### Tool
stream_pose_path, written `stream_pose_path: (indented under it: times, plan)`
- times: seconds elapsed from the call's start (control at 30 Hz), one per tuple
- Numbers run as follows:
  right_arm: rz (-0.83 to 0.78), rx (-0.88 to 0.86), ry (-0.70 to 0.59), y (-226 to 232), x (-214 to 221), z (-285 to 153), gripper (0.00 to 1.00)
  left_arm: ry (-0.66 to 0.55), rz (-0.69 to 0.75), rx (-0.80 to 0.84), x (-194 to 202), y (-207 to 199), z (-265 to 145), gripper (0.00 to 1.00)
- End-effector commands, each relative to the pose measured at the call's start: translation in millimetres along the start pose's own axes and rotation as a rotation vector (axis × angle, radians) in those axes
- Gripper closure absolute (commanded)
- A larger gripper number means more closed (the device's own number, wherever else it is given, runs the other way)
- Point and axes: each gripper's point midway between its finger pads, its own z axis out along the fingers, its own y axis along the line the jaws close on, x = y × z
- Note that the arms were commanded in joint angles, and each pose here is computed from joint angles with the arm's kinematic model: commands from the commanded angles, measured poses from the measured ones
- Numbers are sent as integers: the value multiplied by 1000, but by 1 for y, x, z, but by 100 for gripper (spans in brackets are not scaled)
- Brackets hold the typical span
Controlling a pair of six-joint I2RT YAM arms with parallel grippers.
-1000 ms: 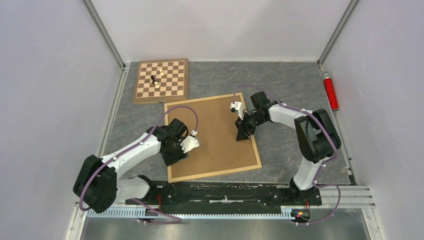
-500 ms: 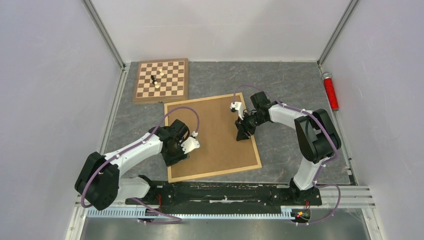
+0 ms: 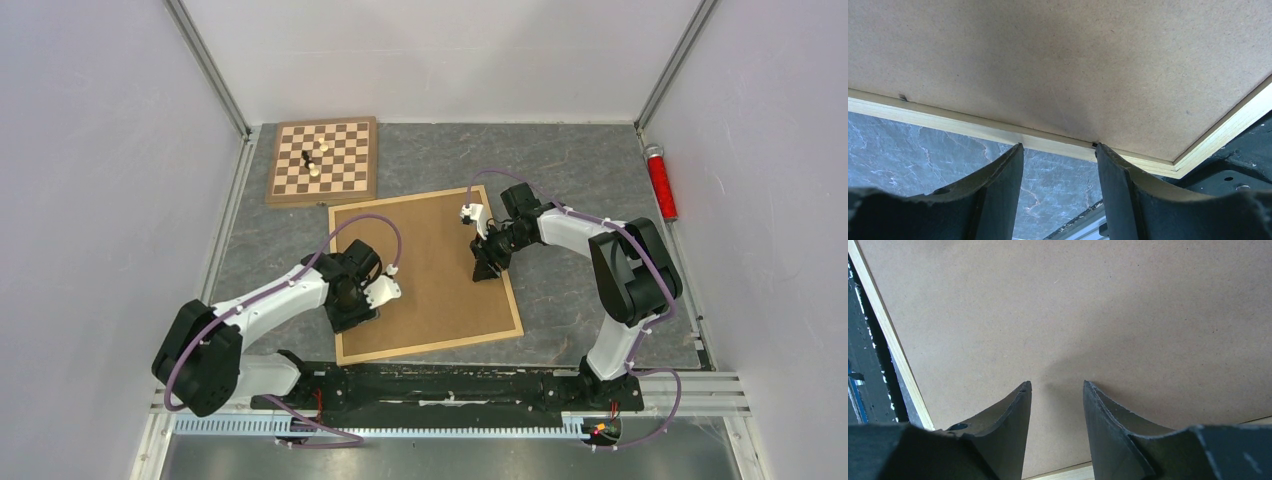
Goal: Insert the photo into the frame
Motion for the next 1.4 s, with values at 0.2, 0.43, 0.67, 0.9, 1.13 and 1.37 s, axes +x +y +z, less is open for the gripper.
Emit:
stream_pose_path:
  times: [0.2,0.43,0.67,0.9,1.13,1.37]
  plan:
    - [39,27,107,-1,33,8,54,-5,-1,-8,-6,0,11,38]
    - [39,31,108,-1,33,8,54,-7,3,-1,-10,-1,15,38]
    - [42,28,108,-2,33,9,54,-25,9,11,-19,-5,18,38]
    - [41,31,110,-1,35,8,54,-21,12,15,-19,-7,20,38]
    - [43,28,110,-1,35,9,54,-59,-5,11,-29,-5,17,38]
    - [41,32,110,-2,35,9,55,-156,-24,1,-54,2,-1,39]
